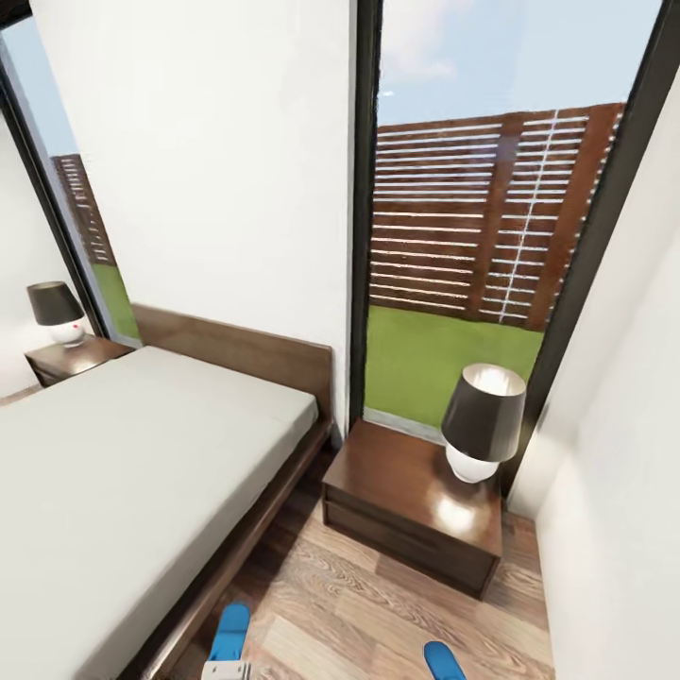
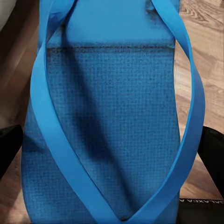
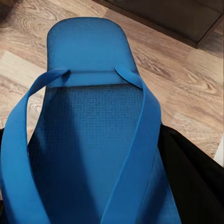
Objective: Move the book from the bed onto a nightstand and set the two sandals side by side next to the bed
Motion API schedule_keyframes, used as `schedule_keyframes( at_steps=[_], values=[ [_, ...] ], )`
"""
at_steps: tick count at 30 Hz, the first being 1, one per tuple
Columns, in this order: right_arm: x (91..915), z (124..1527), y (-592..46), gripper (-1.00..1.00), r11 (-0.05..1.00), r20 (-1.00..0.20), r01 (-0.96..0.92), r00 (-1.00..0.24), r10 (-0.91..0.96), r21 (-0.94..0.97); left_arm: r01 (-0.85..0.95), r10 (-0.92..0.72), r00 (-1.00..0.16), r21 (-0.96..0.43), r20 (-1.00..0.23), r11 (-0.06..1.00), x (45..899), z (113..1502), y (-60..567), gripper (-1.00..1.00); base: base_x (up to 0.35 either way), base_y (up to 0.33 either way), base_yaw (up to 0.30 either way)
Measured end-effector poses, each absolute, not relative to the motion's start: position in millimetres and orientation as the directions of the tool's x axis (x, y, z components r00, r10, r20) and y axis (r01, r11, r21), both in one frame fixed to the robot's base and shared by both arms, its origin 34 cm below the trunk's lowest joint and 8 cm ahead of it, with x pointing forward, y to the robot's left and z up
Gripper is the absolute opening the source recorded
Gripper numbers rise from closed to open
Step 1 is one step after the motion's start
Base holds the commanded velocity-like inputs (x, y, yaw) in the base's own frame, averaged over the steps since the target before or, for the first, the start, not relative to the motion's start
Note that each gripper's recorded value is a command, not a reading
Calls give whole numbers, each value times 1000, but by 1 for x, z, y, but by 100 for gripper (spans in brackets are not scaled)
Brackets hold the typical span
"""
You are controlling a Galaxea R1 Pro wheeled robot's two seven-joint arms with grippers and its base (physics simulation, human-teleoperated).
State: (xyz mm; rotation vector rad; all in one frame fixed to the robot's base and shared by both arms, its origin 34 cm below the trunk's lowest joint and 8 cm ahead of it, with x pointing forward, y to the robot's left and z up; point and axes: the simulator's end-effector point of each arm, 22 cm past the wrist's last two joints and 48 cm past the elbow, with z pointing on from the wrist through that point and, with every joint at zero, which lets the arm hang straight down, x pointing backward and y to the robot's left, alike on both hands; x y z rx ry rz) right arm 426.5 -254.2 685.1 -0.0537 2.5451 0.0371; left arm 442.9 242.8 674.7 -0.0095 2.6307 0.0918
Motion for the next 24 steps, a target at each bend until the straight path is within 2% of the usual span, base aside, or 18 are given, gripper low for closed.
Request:
schedule_keyframes(
  at_steps=[8,24],
  values=[
    [426,685,-254,-100,999,-561,-47,-827,-30,15,-24,10,-873,64,-487,998,443,675,243,-100,0,-136,289],
    [426,685,-254,-100,999,-561,-47,-827,-31,15,-24,10,-873,64,-488,998,443,675,243,-100,0,-10,289]
  ],
)
